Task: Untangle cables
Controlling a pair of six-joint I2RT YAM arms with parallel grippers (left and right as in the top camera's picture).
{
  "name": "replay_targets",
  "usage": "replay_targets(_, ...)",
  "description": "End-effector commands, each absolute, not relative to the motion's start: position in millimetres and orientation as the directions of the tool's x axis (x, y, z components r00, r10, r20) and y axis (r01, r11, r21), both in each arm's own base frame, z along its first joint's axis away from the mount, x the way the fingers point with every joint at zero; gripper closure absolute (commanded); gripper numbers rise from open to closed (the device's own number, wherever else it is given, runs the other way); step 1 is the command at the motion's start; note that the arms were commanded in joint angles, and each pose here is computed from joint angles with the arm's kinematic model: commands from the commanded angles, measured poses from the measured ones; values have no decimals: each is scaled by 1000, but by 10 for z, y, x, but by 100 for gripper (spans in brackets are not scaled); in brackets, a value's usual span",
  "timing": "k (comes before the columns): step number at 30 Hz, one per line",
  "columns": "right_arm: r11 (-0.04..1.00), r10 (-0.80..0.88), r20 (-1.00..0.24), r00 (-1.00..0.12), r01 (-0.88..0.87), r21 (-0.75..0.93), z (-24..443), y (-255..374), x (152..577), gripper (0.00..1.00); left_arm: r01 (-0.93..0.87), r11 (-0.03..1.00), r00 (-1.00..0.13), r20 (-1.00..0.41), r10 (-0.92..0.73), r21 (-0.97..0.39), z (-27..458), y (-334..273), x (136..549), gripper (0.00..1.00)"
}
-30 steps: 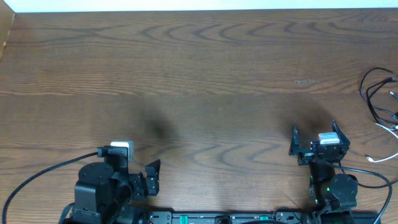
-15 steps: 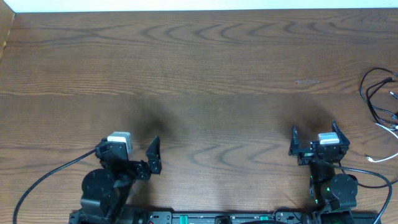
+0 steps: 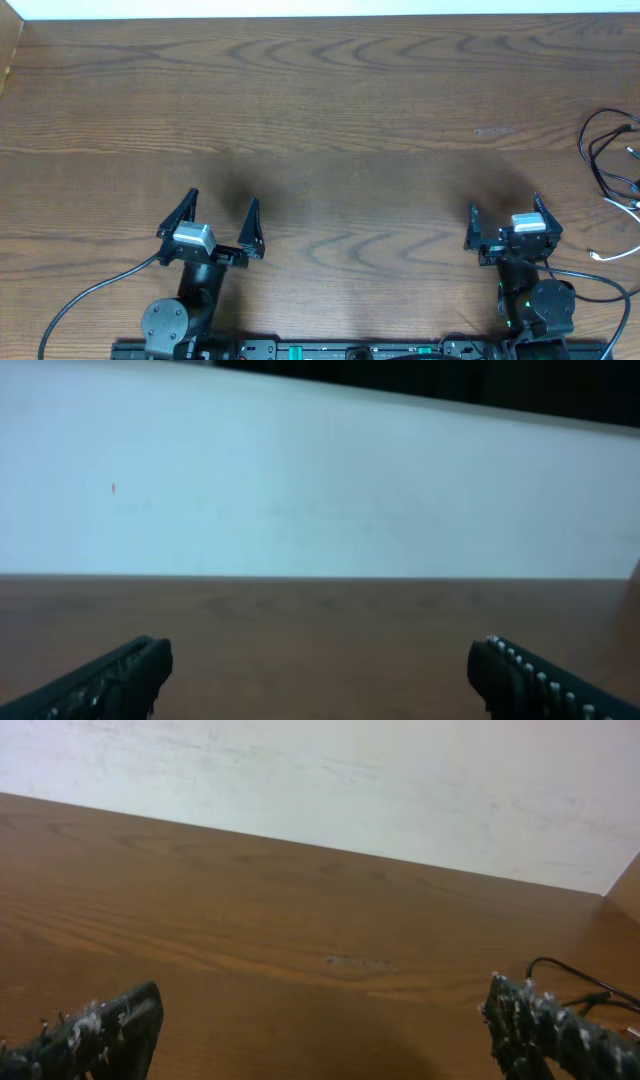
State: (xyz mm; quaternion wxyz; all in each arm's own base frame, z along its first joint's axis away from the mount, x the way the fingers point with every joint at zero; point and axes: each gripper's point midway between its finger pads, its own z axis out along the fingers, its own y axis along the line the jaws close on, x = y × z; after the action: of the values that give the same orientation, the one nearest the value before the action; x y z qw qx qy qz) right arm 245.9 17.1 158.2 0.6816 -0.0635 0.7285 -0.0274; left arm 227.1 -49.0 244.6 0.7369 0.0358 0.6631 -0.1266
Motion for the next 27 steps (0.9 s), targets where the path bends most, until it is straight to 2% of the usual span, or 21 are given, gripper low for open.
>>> replay_targets(1, 989, -143, -988, -60, -56, -140, 1583, 168, 2456, 1, 215, 976, 189, -980, -63, -21, 2541, -466, 2273, 0)
replay_targets(6, 989, -143, -988, -60, -56, -140, 1583, 168, 2456, 1, 181, 979, 315, -948, 36, 97, 2696, -461, 2244, 0)
replay_targets(10, 989, -143, -988, -60, -56, -140, 1583, 167, 2456, 1, 165, 975, 321, -943, 88, 148, 2601, -466, 2274, 0)
replay_targets(13, 989, -143, -988, -60, -56, -140, 1583, 167, 2456, 1, 181, 972, 276, -956, 95, 149, 2364, -493, 2336, 1)
replay_targets(15, 989, -143, -988, -60, -56, -140, 1583, 167, 2456, 1, 213, 965, 202, -973, 107, 151, 2169, -536, 2369, 0)
replay_targets(22, 989, -143, -988, -60, -56, -140, 1583, 167, 2456, 1, 254, 956, 75, -989, 129, 144, 1839, -580, 2394, 2)
replay_targets(27, 989, -143, -988, -60, -56, -140, 1583, 167, 2456, 1, 325, 943, -96, -989, 115, 78, 1430, -668, 2349, 2)
